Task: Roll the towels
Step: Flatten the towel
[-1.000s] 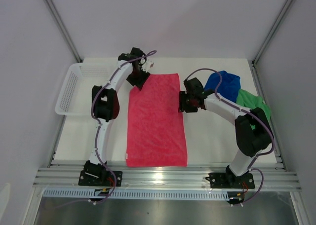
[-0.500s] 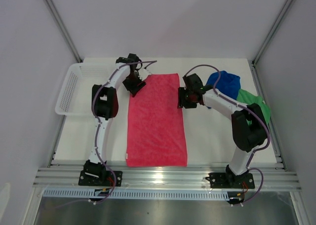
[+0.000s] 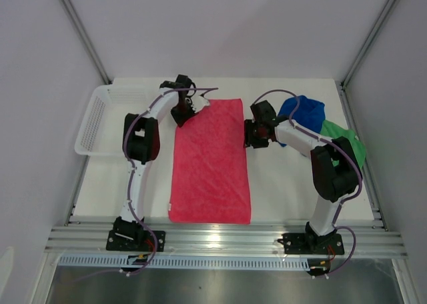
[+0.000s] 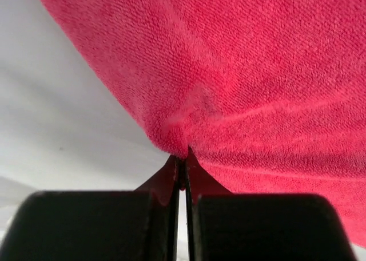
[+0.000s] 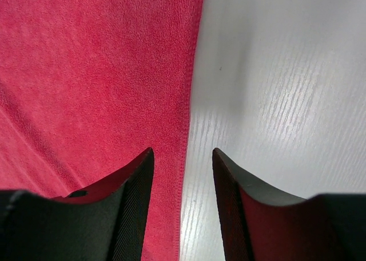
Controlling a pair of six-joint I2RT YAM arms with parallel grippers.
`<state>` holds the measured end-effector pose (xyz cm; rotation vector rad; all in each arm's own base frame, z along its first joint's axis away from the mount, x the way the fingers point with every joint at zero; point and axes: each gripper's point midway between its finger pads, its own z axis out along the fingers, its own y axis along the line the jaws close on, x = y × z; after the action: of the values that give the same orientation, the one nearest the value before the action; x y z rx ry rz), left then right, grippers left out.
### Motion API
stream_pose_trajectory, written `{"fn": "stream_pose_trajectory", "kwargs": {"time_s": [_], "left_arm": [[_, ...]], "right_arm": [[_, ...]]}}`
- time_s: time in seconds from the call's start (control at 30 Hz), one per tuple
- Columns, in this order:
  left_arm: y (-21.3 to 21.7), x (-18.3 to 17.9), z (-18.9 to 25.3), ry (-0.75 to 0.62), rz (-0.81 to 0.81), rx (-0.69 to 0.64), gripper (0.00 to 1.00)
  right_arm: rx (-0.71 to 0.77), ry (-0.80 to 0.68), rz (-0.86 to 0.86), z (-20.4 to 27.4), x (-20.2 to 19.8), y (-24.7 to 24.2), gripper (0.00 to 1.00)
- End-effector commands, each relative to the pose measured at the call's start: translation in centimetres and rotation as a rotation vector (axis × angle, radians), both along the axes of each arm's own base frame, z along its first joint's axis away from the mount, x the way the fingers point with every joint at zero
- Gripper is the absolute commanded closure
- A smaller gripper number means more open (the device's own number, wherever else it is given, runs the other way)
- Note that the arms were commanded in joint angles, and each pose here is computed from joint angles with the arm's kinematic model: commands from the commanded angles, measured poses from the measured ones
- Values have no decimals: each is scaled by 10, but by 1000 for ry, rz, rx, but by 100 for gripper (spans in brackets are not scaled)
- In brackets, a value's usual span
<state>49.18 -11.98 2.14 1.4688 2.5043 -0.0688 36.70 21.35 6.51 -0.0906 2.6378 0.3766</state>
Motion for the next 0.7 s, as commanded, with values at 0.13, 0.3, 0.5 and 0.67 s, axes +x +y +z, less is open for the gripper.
{"fn": "stream_pose_trajectory", "kwargs": {"time_s": [0.13,0.3,0.5,0.67], "left_arm": [[-23,-6,63,-315,-89,132,99],[-39,-28,67,-340,-101,193,99],[-67,-52,73,-354,-121,180,99],[-87,-82,60,-266,-153,140,98]], "right_arm": [[94,-2,-18,-7,-2,12,53],[109,-5,-42,-12,-4,10,54],[152,-10,-112,-11,-11,-2,55],[154,-15,-169,-9,-14,-19,56]]}}
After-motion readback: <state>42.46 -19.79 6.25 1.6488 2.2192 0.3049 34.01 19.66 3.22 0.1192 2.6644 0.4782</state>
